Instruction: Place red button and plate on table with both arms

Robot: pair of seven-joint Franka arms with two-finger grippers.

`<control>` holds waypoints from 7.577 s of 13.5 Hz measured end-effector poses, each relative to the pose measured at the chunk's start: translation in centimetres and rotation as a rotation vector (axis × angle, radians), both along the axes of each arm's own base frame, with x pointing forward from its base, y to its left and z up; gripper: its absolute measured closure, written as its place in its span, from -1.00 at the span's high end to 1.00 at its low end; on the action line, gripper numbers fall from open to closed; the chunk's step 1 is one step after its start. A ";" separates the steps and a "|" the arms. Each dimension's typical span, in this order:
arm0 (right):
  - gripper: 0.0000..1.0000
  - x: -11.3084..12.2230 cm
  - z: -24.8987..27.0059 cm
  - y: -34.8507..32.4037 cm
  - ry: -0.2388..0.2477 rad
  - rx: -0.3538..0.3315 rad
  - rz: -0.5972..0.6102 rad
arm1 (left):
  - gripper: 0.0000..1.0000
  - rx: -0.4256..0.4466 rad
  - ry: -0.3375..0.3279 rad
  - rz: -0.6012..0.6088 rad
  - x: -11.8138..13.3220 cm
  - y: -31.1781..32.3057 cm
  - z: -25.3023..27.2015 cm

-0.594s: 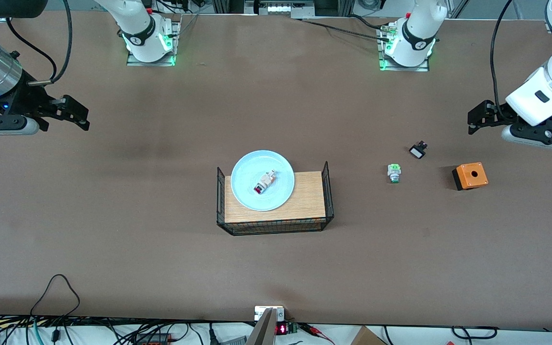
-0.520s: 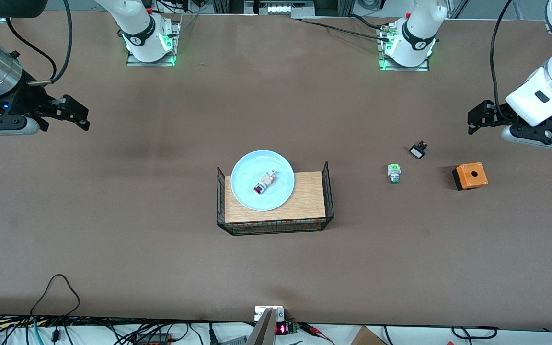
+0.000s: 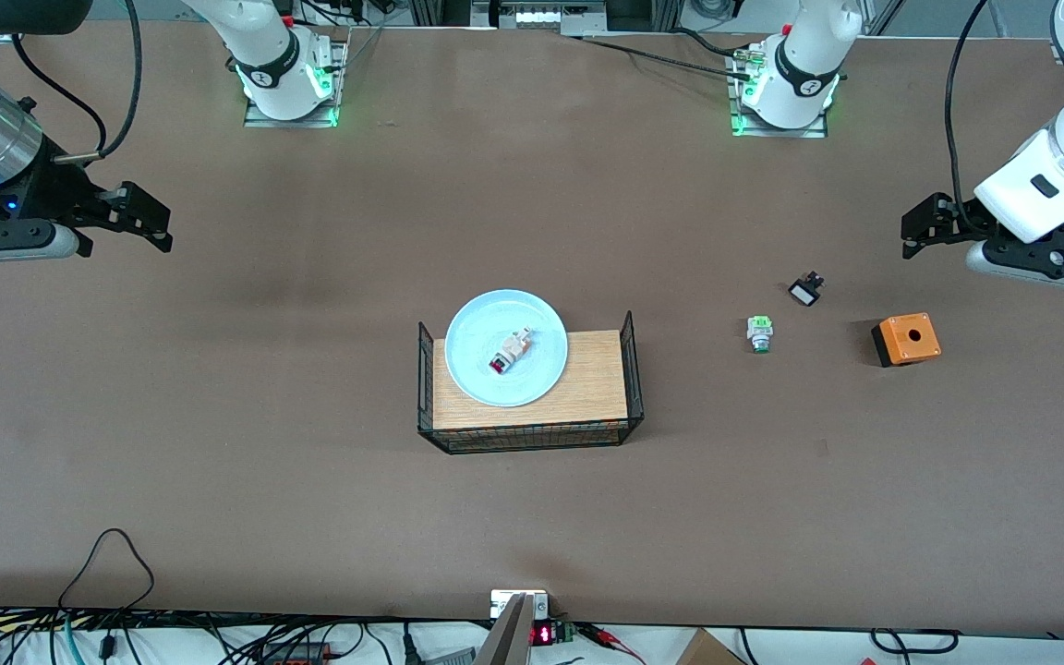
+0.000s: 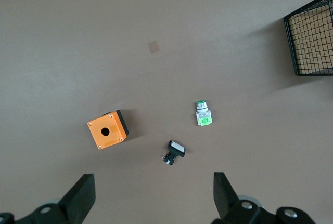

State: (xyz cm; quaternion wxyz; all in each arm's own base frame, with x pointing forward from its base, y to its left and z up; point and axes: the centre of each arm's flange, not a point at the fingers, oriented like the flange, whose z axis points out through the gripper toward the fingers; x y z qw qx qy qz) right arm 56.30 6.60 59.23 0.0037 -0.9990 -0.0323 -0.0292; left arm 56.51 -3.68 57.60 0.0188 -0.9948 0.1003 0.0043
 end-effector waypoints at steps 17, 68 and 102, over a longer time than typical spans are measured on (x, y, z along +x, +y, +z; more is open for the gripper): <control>1.00 1.0 -5.5 3.3 0.065 0.005 0.052 | 1.00 -0.193 0.009 -0.034 -3.8 -34.7 -3.3; 1.00 -6.6 -21.3 40.4 -0.216 -0.082 1.143 | -0.34 0.063 0.115 -0.104 13.0 -3.0 -23.4; -0.96 -10.6 -8.9 40.6 -0.208 -0.229 1.084 | 1.00 0.065 0.103 -0.180 9.8 -5.8 -2.9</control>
